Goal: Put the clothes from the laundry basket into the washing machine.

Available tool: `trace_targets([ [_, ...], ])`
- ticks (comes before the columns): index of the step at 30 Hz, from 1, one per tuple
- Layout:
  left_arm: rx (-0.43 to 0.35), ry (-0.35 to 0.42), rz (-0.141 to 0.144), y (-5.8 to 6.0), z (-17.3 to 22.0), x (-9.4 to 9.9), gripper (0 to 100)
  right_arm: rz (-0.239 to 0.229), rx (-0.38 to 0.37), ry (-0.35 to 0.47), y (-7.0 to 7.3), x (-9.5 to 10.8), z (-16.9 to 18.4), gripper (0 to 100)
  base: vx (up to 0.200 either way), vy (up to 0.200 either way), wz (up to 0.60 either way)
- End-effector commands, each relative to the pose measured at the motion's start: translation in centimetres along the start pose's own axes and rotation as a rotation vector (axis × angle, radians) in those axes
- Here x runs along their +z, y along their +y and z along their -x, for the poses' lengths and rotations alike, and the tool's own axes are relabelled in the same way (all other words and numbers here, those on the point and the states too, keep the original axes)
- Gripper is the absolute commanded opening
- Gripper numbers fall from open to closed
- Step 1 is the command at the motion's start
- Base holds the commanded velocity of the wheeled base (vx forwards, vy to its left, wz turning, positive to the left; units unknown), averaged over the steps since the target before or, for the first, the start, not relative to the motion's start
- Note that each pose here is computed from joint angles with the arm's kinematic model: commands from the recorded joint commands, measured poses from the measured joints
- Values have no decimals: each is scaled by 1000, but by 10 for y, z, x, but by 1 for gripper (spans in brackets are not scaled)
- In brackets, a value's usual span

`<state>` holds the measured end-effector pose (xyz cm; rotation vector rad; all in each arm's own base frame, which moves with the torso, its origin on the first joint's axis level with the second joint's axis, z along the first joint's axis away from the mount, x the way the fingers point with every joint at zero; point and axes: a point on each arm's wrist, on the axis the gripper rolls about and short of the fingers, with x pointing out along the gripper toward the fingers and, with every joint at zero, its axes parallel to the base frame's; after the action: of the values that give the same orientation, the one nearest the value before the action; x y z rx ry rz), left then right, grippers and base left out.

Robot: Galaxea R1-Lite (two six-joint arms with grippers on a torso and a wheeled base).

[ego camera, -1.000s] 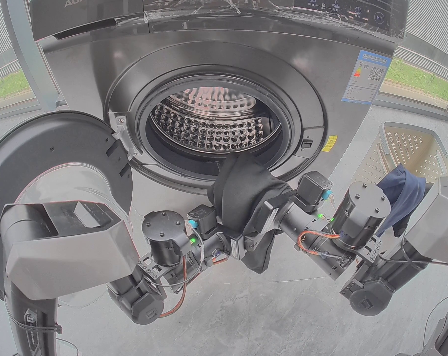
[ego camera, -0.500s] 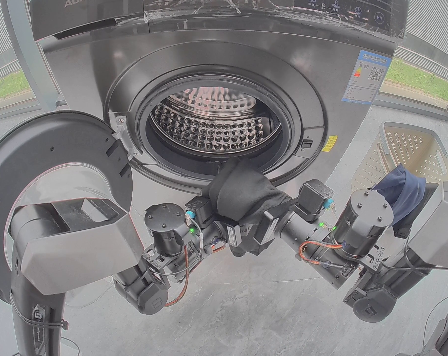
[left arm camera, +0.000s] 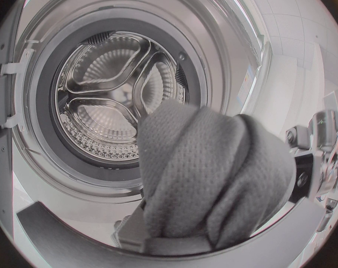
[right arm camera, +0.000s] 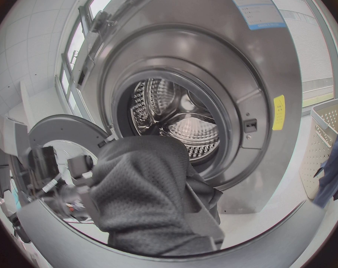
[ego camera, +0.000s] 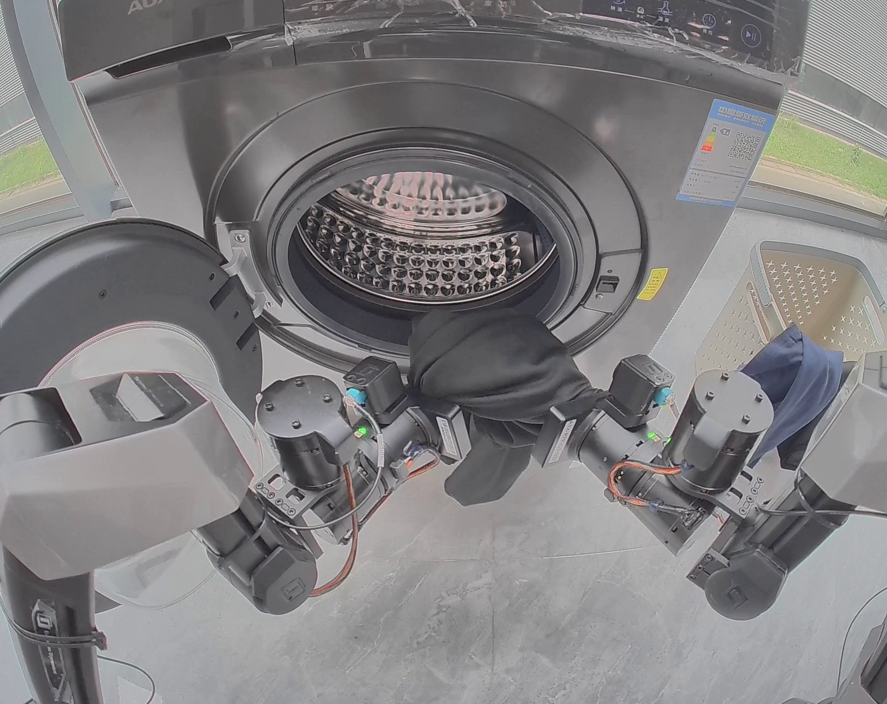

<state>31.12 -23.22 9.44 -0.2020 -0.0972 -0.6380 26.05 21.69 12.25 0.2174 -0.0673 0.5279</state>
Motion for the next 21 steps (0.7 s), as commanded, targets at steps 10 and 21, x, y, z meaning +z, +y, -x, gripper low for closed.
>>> trace_targets([
  [10,-18,-24,7,-8,11,19,0,5,-10,34,-2,-17,-5,0,0,0,0],
  [21,-12,-7,7,-9,35,33,0,14,96,58,7,2,33,100,0,0,0],
])
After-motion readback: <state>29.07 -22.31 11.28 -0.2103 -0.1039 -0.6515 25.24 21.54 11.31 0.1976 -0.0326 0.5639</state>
